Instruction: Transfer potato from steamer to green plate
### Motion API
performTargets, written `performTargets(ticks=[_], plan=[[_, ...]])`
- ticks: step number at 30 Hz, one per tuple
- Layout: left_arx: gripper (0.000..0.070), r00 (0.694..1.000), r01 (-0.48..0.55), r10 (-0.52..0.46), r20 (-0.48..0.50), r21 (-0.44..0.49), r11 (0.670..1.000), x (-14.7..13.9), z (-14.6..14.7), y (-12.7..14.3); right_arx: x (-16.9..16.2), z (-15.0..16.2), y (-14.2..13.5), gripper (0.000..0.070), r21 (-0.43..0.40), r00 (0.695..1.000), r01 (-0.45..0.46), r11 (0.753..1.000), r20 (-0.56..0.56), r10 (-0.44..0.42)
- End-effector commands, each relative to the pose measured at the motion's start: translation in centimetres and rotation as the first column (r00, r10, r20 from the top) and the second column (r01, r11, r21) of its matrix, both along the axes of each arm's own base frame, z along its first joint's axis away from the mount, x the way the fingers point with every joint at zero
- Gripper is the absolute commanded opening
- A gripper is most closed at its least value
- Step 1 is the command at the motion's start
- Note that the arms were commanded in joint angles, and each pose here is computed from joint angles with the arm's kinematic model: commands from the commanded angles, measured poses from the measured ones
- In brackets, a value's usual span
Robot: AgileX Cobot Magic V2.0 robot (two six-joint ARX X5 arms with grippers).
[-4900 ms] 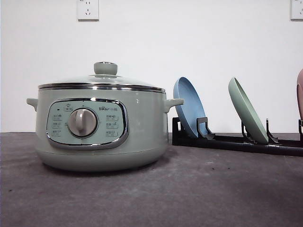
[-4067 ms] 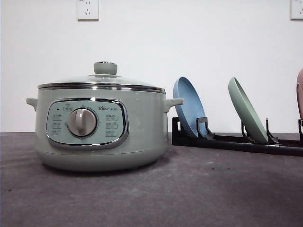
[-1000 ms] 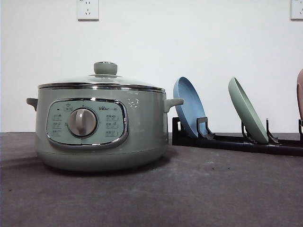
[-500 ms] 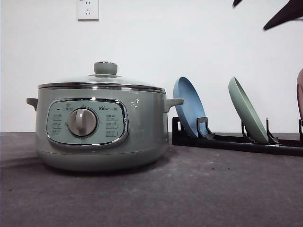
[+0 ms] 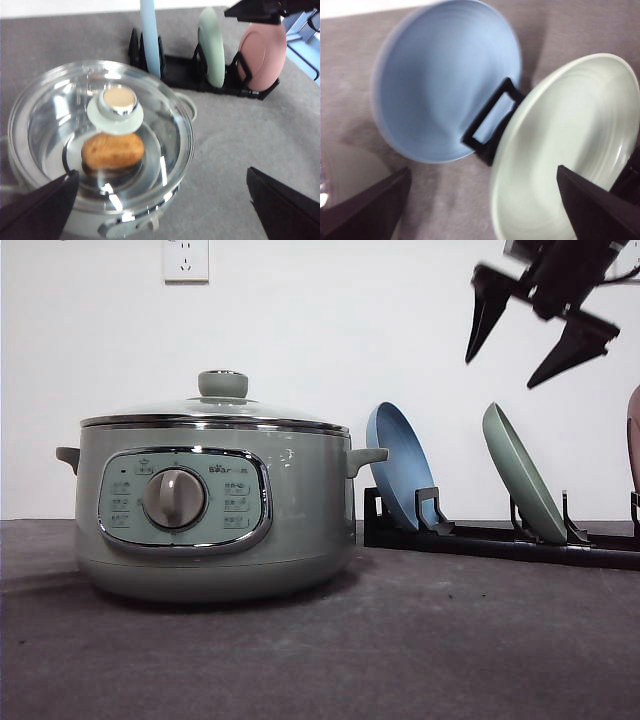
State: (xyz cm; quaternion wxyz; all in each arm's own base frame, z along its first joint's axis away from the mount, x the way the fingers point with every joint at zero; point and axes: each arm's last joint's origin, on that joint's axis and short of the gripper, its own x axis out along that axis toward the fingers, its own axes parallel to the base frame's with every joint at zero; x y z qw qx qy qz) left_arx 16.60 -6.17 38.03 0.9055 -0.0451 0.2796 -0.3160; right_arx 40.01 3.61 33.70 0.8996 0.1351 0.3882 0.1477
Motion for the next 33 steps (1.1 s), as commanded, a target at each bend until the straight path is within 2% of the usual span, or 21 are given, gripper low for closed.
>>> performTargets(ticks=[1,7,16,22,27,33], plan=[[0.07,1.0,0.018,-0.018,0.014,0.004,1.0,0.0,0.4,-0.2,1.1,-0.4,0.2,0.059,-0.001,1.0,0.011,1.0,0.006,-0.011],[0.07,0.999,0.042,-0.042,0.003,0.009,0.999,-0.2,0.3,-0.5,2.5,-2.2,0.2,0.0582,-0.012,1.0,0.021,1.0,0.002,-0.021],[0.07,0.997,0.081,-0.081,-0.002,0.004,0.997,-0.5,0.3,-1.2,3.7,-3.4,0.3,0.0392,-0.006,1.0,0.021,1.0,0.008,-0.021],[0.07,0.995,0.105,-0.105,-0.002,0.004,0.994,-0.7,0.3,-1.6,3.9,-3.5,0.4,0.0139,-0.002,1.0,0.021,1.0,0.022,-0.021],[0.07,0.994,0.107,-0.107,-0.002,0.004,0.994,-0.7,0.3,-1.6,4.0,-3.4,0.4,0.0012,0.02,0.999,0.033,0.999,0.026,-0.033],[0.07,0.994,0.107,-0.107,-0.001,0.005,0.994,-0.7,0.3,-1.6,4.0,-3.0,0.4,0.0004,0.074,0.999,0.027,0.997,0.019,-0.029]])
